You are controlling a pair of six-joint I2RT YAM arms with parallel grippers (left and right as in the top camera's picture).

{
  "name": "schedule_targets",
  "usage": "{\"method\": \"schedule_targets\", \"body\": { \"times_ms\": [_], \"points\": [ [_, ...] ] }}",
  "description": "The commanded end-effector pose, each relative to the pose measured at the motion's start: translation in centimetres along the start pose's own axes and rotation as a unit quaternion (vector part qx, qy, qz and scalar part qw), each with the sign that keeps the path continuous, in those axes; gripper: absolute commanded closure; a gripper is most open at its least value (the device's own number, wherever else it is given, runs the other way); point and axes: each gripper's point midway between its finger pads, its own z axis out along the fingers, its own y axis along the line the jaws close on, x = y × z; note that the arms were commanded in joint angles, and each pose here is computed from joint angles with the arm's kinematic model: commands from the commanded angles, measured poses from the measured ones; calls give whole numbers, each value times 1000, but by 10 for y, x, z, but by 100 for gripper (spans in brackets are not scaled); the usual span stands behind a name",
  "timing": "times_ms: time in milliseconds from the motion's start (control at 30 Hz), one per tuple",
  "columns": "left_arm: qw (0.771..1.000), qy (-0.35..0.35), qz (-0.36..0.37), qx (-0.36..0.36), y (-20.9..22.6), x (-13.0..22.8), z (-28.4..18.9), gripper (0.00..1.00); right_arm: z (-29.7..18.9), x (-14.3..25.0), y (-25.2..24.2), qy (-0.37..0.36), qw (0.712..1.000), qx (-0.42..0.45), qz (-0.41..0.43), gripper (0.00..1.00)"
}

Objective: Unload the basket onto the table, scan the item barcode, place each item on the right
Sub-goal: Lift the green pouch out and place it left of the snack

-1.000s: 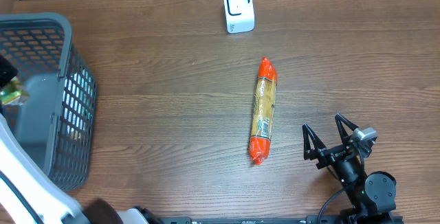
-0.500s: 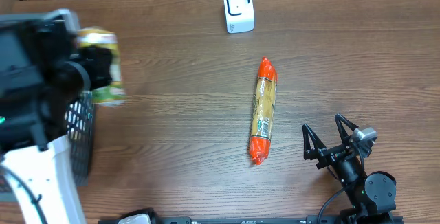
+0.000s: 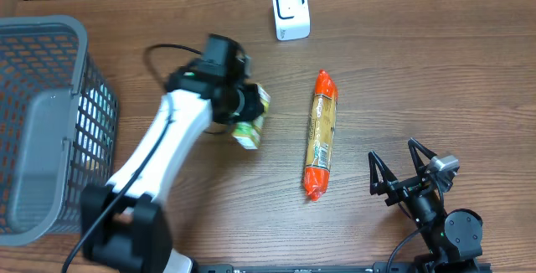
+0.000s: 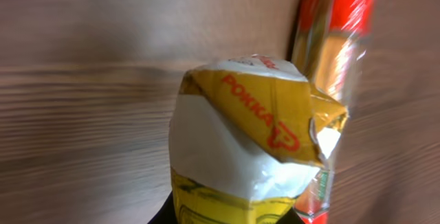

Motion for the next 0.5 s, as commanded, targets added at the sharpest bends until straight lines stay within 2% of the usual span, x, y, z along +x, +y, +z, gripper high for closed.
{"method": "schedule_targets", "body": {
  "times_ms": [0,133,200,267,333,467],
  "points": [
    [1000,26,0,11,-19,7,31,96,0,1,-2,-3,1000,5,-2,0],
    [999,49,9,10,-30,14,61,96,0,1,-2,-3,1000,5,-2,0],
    [999,47,7,12,-30,11,57,82,0,1,-2,-3,1000,5,-2,0],
    [999,43,7,16,-32,7,54,61,0,1,-2,-3,1000,5,-2,0],
    [999,40,11,20,-36,5,53,50,0,1,-2,-3,1000,5,-2,0],
    [999,32,21,25,-43,0,50,46,0,1,-2,-3,1000,5,-2,0]
  ]
}}
